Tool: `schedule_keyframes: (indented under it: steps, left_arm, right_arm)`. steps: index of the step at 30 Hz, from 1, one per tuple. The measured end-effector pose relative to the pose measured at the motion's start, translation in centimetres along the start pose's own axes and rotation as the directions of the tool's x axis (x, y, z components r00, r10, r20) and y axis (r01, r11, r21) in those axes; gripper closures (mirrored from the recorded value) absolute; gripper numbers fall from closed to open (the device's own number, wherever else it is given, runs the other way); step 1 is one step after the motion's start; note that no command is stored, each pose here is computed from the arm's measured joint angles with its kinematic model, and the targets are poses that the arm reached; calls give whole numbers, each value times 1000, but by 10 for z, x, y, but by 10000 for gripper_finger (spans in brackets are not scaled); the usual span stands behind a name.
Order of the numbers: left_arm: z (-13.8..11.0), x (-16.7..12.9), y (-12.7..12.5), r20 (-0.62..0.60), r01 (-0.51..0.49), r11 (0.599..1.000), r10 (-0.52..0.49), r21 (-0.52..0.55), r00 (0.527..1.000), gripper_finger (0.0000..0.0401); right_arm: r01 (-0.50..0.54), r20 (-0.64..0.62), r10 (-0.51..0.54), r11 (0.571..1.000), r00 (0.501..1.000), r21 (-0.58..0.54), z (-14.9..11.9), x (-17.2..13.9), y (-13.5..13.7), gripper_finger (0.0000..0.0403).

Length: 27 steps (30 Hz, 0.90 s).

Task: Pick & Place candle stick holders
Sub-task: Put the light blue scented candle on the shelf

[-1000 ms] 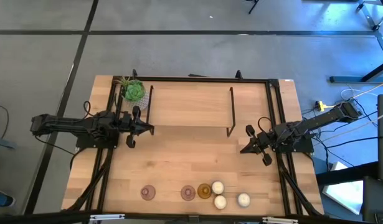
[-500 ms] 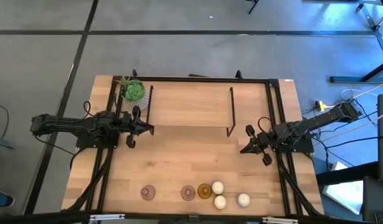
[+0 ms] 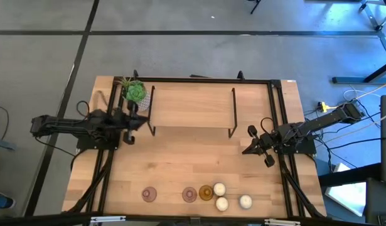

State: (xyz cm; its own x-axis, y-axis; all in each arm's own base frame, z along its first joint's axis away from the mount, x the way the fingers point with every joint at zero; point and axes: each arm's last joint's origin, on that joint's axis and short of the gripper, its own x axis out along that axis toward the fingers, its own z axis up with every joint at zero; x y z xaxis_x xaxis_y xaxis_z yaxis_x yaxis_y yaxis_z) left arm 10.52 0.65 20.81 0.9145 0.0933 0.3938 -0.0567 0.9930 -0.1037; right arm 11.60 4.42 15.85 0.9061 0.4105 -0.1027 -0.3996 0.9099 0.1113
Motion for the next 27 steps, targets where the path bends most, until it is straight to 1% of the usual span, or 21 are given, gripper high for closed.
schedule_keyframes:
  steps: [1, 2, 4, 6, 7, 8, 11, 13, 16, 18, 21, 23, 25, 27]
  left_arm:
    - [7, 0, -1, 65, 29, 999, -27, -19, 997, 389]
    - [12, 1, -3, 117, 81, 996, -76, -32, 990, 389]
    - [16, 1, -7, 160, 217, 976, -210, -24, 964, 391]
    - [22, 5, -12, 159, 337, 941, -330, -19, 930, 392]
    - [24, 8, -14, 148, 384, 923, -376, -27, 915, 393]
    - [25, 11, -16, 132, 409, 911, -401, -44, 907, 393]
    - [26, 30, -26, 71, 440, 894, -434, -90, 898, 393]
    - [32, 50, -36, 39, 472, 878, -470, -84, 882, 393]
    - [42, 90, -56, -4, 535, 844, -535, -46, 845, 393]
    - [48, 118, -68, -62, 566, 824, -566, -26, 822, 393]
    - [57, 155, -81, -139, 583, 812, -574, 27, 807, 393]
    - [63, 173, -84, -185, 586, 805, -564, 92, 805, 393]
    - [72, 186, -86, -171, 578, 797, -554, 174, 815, 394]
    - [80, 195, -85, -133, 563, 797, -548, 218, 826, 395]
  right_arm:
    - [0, 1, 0, 1000, 1000, 0, 0, 0, 0, 402]
    - [0, 2, 0, 1000, 1000, -1, 0, 0, 0, 402]
    - [-1, 10, 1, 1000, 1000, -1, 1, 0, 0, 402]
    - [-1, 11, 1, 1000, 1000, -1, 1, 0, 0, 402]
    - [-1, 13, 1, 1000, 1000, -1, 1, 0, 0, 402]
    - [-2, 18, 2, 1000, 1000, -2, 2, 0, 0, 402]
    - [-4, 47, 5, 1000, 999, -4, 5, 0, 0, 402]
    - [-8, 72, 8, 1000, 997, -6, 7, 0, 1, 402]
    - [-12, 112, 13, 1000, 994, -10, 11, -1, 1, 402]
    - [-13, 140, 15, 1000, 990, -20, 14, -1, 1, 402]
    - [-16, 183, 21, 999, 983, -28, 18, -2, 2, 402]
    - [-20, 199, 25, 999, 980, -29, 19, -2, 2, 402]
    - [-22, 218, 28, 999, 975, -28, 21, -2, 3, 402]
    - [-25, 253, 32, 999, 967, -31, 25, -3, 3, 402]
